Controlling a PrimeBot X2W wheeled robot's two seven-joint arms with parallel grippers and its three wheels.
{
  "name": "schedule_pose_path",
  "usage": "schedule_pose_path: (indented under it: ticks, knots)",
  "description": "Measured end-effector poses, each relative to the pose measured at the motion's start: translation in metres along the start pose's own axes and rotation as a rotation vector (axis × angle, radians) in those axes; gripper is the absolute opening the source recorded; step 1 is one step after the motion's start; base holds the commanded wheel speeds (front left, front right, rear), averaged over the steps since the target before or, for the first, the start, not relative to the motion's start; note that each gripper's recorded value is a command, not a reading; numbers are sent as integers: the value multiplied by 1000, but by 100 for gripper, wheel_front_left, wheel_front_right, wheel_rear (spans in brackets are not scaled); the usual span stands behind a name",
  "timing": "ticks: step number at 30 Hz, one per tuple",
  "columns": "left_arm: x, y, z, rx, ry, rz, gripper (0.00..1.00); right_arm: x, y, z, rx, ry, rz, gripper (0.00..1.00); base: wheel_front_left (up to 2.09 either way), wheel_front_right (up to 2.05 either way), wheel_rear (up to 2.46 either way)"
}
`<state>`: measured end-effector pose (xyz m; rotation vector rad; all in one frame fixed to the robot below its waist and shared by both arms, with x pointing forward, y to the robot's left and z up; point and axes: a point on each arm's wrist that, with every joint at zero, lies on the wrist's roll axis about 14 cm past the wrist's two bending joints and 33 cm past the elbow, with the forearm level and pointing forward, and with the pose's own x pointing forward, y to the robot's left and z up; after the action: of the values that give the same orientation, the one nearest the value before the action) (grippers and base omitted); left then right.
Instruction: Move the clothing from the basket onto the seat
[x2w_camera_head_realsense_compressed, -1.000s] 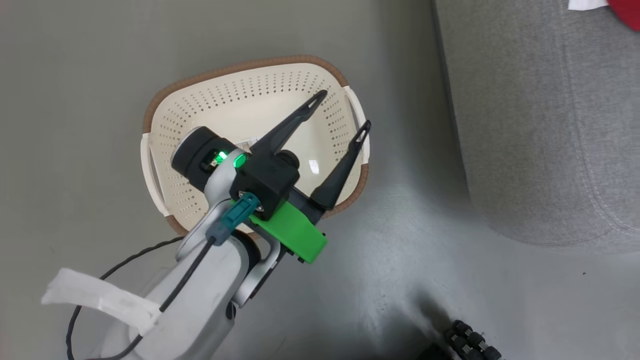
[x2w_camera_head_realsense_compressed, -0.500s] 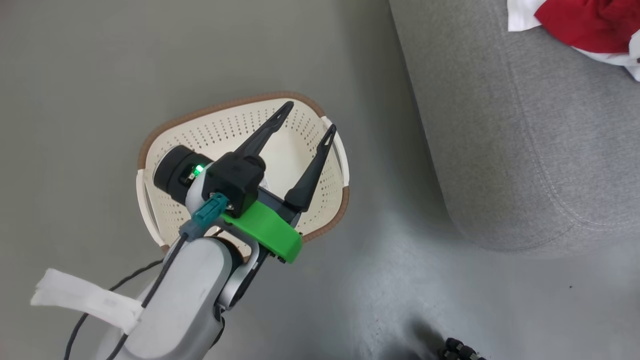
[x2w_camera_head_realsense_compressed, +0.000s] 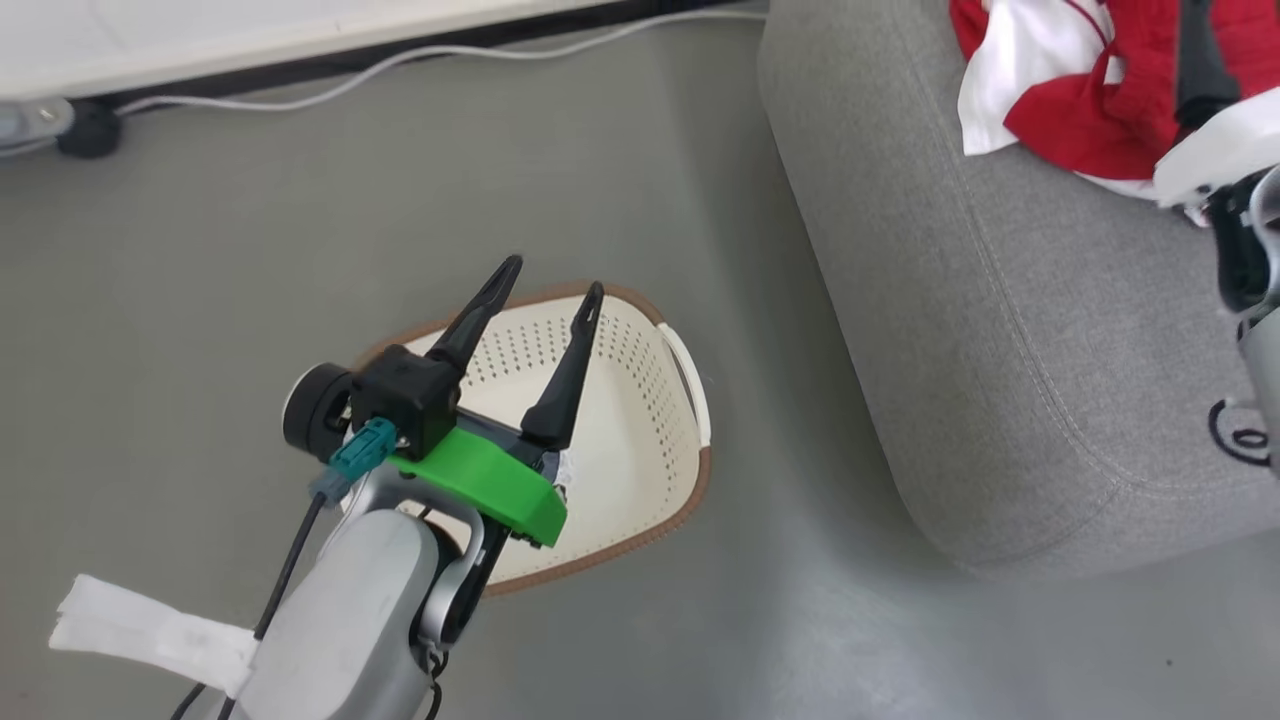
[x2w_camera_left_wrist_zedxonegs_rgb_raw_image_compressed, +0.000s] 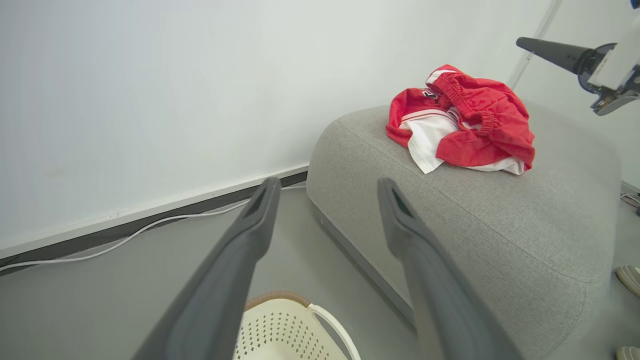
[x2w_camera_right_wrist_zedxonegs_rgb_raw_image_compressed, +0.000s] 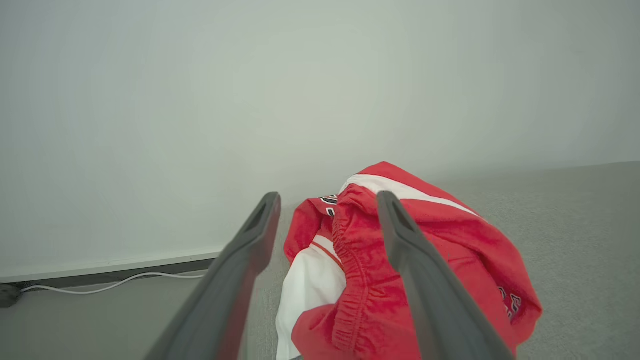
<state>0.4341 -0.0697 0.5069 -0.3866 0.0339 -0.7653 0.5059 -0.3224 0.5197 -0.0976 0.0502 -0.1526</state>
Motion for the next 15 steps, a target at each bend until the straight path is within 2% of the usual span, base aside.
schedule_pose_path:
  ticks: [7, 15]
  knots:
    - [-29, 16, 10, 22, -7, 121, 100, -19, 39, 13, 85, -46, 78, 100, 0, 0, 0]
    - [-72, 40, 28, 42, -45, 296, 100, -50, 89, 11, 164, -51, 178, 100, 0, 0, 0]
